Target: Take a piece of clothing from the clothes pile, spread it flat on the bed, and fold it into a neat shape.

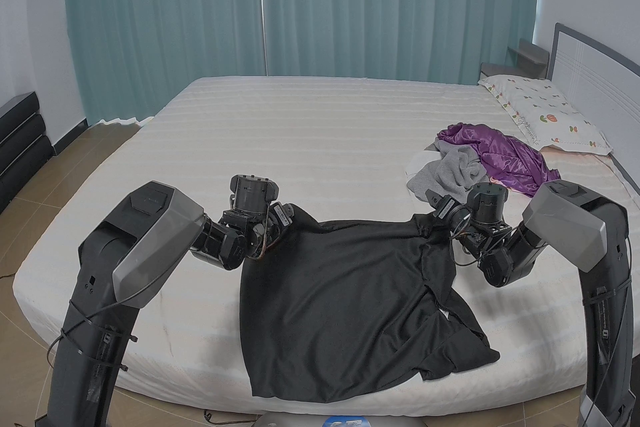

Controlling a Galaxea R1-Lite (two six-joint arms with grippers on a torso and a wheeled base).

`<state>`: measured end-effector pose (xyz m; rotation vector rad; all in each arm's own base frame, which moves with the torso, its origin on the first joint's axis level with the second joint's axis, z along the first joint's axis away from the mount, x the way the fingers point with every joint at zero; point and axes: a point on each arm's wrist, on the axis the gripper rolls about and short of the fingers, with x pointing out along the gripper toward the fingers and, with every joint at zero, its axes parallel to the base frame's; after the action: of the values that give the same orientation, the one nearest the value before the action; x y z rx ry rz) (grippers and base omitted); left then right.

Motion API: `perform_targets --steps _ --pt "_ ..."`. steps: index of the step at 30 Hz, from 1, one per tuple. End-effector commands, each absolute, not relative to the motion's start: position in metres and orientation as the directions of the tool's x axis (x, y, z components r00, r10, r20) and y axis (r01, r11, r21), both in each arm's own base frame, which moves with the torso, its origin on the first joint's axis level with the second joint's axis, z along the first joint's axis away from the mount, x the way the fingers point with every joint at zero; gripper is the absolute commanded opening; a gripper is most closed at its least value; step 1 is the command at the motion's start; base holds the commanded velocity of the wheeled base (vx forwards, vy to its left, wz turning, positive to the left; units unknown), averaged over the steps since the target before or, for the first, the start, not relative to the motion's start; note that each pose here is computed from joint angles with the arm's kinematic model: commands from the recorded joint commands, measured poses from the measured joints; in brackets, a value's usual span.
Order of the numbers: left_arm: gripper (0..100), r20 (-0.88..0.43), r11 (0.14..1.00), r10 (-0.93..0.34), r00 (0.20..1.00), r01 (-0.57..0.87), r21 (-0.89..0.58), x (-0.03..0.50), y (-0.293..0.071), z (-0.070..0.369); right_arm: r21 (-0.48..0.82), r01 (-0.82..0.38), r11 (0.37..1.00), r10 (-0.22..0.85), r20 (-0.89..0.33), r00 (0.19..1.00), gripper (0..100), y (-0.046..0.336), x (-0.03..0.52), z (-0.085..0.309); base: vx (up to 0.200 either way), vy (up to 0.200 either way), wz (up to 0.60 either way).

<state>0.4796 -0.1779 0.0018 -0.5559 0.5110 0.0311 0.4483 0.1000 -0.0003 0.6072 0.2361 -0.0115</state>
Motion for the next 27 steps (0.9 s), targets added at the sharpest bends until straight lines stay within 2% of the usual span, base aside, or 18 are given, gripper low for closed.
perform_targets --steps 1,6,11,14,18,23,27 --pt "100 -0.474 0.850 -0.049 0.879 -0.212 -0.482 0.487 -0.172 -0.010 0.559 0.120 0.820 0.021 -0.239 0.971 100 0.093 0.453 -0.015 0.000 0.000 0.00" --pt "100 -0.407 0.827 0.050 0.912 -0.266 -0.495 0.502 -0.157 0.006 0.579 0.139 0.803 -0.068 -0.144 0.987 100 0.081 0.462 0.001 0.000 0.000 0.00" --pt "100 -0.408 0.818 0.063 0.911 -0.281 -0.501 0.503 -0.150 0.008 0.580 0.141 0.802 -0.071 -0.142 0.987 100 0.078 0.458 0.007 0.000 0.000 0.00" --pt "100 -0.432 0.827 0.060 0.900 -0.287 -0.484 0.498 -0.148 0.007 0.585 0.122 0.802 -0.043 -0.146 0.988 100 0.077 0.451 0.017 0.000 0.000 0.00" --pt "100 -0.467 0.841 0.016 0.884 -0.265 -0.472 0.487 -0.146 0.009 0.589 0.070 0.805 0.045 -0.177 0.983 100 0.075 0.435 0.027 0.000 0.000 0.00" --pt "100 -0.480 0.839 0.004 0.877 -0.265 -0.475 0.475 -0.142 0.022 0.597 0.044 0.801 0.070 -0.166 0.984 100 0.068 0.424 0.043 0.000 0.000 0.00" --pt "100 -0.512 0.825 -0.063 0.857 -0.244 -0.510 0.451 -0.134 0.040 0.609 0.001 0.793 0.107 -0.141 0.984 100 0.058 0.418 0.061 0.000 0.000 0.00"
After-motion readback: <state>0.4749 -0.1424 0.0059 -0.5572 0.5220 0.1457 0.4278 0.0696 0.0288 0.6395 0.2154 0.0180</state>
